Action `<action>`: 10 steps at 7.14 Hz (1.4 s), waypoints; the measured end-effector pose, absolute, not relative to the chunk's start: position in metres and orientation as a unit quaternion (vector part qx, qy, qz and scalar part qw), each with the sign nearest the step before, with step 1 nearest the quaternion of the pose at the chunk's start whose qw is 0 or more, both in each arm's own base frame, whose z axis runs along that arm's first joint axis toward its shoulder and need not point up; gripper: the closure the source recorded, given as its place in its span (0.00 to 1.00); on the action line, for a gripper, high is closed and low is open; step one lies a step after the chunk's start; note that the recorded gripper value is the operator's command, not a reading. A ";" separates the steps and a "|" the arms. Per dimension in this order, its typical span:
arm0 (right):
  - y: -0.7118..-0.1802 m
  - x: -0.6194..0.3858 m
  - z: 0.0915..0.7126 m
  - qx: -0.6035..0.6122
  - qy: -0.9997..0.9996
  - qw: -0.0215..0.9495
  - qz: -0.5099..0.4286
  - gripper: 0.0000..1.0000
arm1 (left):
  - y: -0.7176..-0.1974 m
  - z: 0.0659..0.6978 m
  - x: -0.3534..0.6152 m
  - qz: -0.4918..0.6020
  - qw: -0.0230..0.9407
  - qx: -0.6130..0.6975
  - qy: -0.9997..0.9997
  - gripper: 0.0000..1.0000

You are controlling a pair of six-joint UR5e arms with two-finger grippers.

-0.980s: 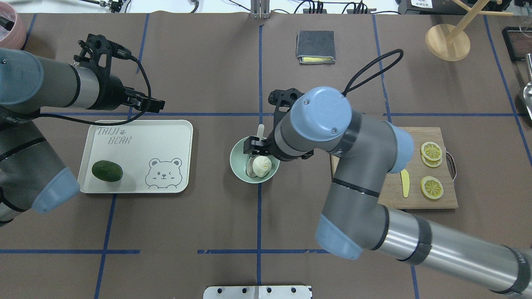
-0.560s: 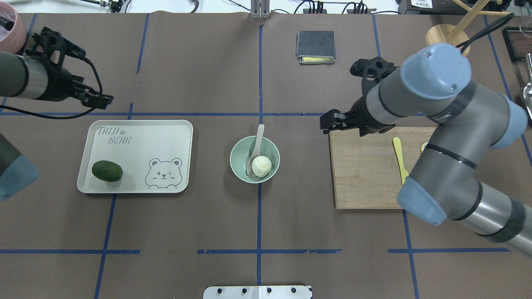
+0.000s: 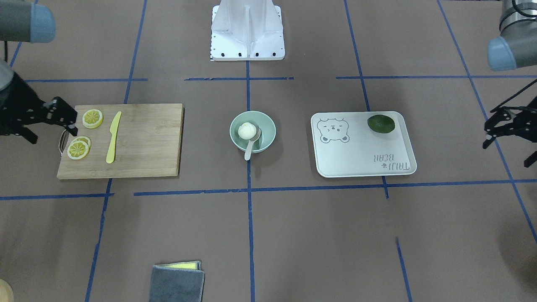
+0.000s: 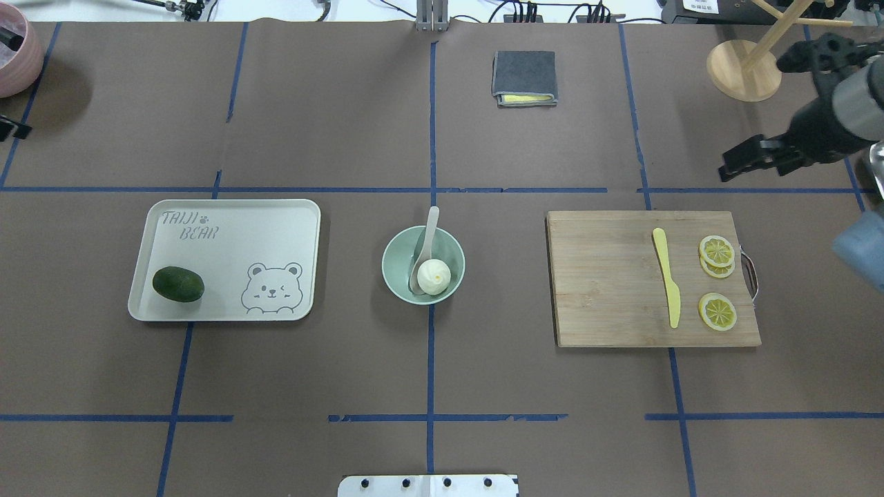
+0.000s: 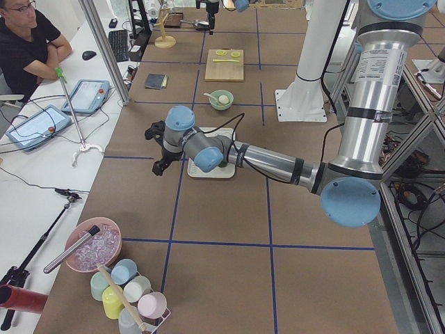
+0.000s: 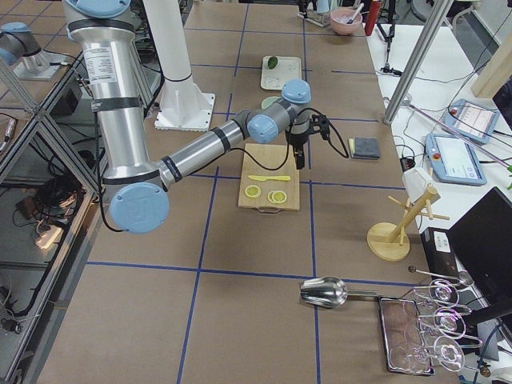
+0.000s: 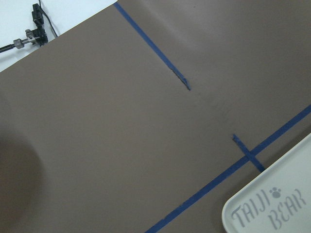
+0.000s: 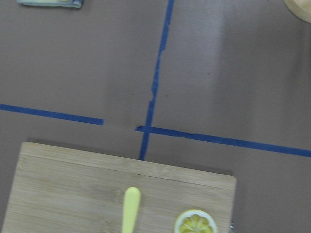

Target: Put spoon and bun in bowl

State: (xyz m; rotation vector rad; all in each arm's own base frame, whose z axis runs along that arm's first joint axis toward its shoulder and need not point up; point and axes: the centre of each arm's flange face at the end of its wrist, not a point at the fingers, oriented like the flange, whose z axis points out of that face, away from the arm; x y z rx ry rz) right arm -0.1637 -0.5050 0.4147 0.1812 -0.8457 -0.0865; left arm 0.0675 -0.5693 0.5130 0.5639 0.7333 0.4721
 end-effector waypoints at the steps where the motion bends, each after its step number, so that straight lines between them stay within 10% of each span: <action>1: -0.508 -0.127 0.448 0.087 -0.405 0.909 -0.055 0.00 | -0.574 0.538 0.029 0.230 0.880 0.251 0.332 0.01; 10: -0.485 -0.008 0.558 0.089 -0.367 0.921 -0.097 0.00 | -0.508 0.604 -0.066 0.170 0.914 0.133 0.344 0.00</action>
